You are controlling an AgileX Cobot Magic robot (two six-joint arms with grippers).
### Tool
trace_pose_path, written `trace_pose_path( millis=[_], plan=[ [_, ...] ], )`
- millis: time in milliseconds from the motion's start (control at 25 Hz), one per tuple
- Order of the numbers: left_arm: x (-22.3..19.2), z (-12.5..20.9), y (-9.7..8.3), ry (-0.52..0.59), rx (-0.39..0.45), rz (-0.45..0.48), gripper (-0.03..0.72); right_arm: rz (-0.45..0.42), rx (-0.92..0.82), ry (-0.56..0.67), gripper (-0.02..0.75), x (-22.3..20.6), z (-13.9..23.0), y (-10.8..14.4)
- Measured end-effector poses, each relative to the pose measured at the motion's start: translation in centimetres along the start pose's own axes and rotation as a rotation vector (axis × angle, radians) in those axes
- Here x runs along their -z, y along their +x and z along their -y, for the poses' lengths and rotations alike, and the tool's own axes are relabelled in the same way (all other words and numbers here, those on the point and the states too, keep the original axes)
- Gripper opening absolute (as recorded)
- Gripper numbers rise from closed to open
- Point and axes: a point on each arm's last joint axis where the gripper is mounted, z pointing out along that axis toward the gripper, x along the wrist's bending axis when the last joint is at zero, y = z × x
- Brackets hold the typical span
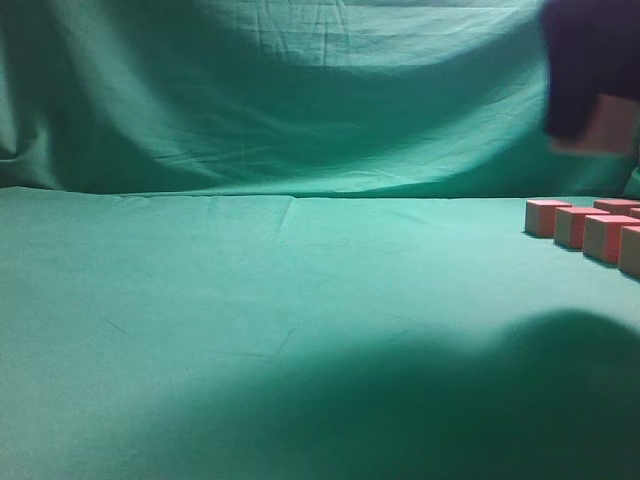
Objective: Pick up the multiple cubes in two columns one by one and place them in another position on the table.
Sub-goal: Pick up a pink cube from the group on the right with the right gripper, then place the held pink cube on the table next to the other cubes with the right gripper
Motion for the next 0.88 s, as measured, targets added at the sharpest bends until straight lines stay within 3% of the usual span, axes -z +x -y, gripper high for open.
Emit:
trace_pose_path(
  millis=[160,360,640,880],
  plan=[
    [0.0,0.0,0.0,0.000,0.000,0.000,0.000,0.007,0.190,-0.123,0.255,1.2,-3.0,2.5],
    [0.0,0.0,0.0,0.000,0.000,0.000,0.000,-0.006,0.290,-0.118,0.255,-1.0,-6.6,4.3],
    [0.0,0.0,0.0,0.000,0.000,0.000,0.000,0.010,0.319,-0.076,0.255,-5.0,-11.4,3.8],
    [0.0,0.0,0.0,0.000,0.000,0.000,0.000,0.006,0.349,-0.030,0.255,-6.8,-13.1,3.6]
  ],
)
